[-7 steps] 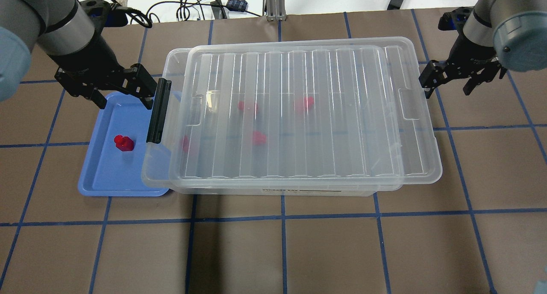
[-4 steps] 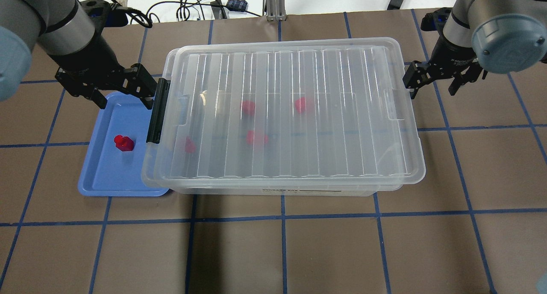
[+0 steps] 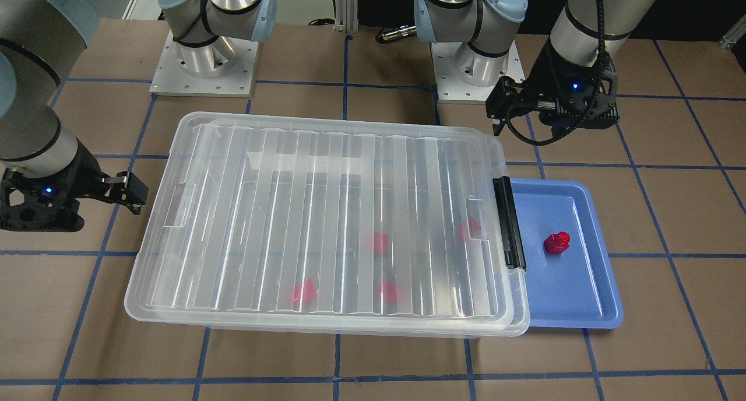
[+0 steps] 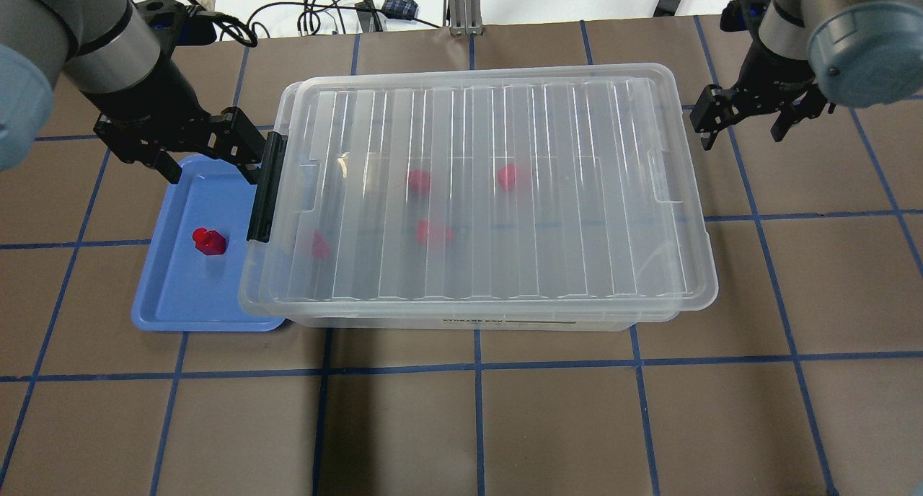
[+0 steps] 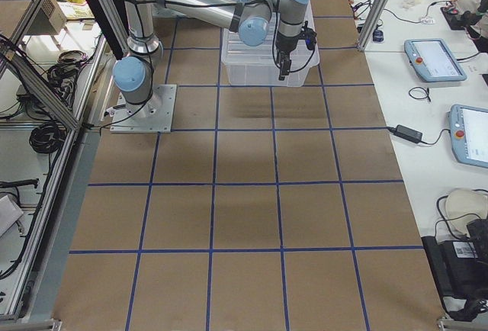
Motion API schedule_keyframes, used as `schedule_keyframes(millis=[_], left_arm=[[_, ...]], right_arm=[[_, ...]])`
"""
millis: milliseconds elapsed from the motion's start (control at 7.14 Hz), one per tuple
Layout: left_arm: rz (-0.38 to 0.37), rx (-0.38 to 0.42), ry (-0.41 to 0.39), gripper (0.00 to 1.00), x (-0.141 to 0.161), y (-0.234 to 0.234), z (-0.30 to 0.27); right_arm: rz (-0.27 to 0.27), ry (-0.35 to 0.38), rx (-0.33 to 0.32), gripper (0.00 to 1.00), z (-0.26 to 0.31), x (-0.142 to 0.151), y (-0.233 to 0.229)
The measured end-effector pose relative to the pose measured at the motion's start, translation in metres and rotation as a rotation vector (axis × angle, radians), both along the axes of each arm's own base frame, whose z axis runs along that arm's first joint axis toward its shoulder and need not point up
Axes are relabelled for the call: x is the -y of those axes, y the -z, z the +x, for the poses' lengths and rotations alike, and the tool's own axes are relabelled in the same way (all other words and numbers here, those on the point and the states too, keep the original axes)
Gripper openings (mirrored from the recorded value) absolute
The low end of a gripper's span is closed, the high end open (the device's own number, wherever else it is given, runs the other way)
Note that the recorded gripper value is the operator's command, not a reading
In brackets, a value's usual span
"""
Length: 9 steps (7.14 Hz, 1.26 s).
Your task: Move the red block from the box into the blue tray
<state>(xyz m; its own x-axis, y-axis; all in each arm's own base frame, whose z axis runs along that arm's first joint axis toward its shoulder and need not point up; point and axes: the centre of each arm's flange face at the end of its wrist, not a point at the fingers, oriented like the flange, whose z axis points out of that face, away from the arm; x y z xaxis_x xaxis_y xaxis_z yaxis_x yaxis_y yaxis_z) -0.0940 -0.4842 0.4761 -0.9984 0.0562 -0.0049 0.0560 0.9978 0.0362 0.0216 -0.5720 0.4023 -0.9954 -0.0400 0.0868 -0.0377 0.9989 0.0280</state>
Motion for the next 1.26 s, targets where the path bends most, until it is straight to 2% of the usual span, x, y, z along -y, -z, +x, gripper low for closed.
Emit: schedule_keyframes(millis=[420,560,700,980,1260], left_arm=[[-0.003,-0.003,-0.001,1.00,0.000,0.000,0.000],[-0.005,-0.003,-0.001,1.00,0.001,0.000,0.000],[-0.004,-0.002,-0.001,1.00,0.002,0.001,0.000],[0.001,0.002,-0.005,1.00,0.006,0.008,0.003],[-0.005,0.004,-0.007,1.00,0.005,0.007,0.003]], right_arm=[[-0.096,0.014,0.004,1.00,0.011,-0.040,-0.088],[-0.111,0.022,0.011,1.00,0.016,-0.053,-0.104],[-0.116,0.031,0.027,1.00,0.028,-0.060,-0.110],[-0.121,0.081,0.046,1.00,0.087,-0.071,-0.110],[-0.118,0.091,0.062,1.00,0.129,-0.079,-0.106]])
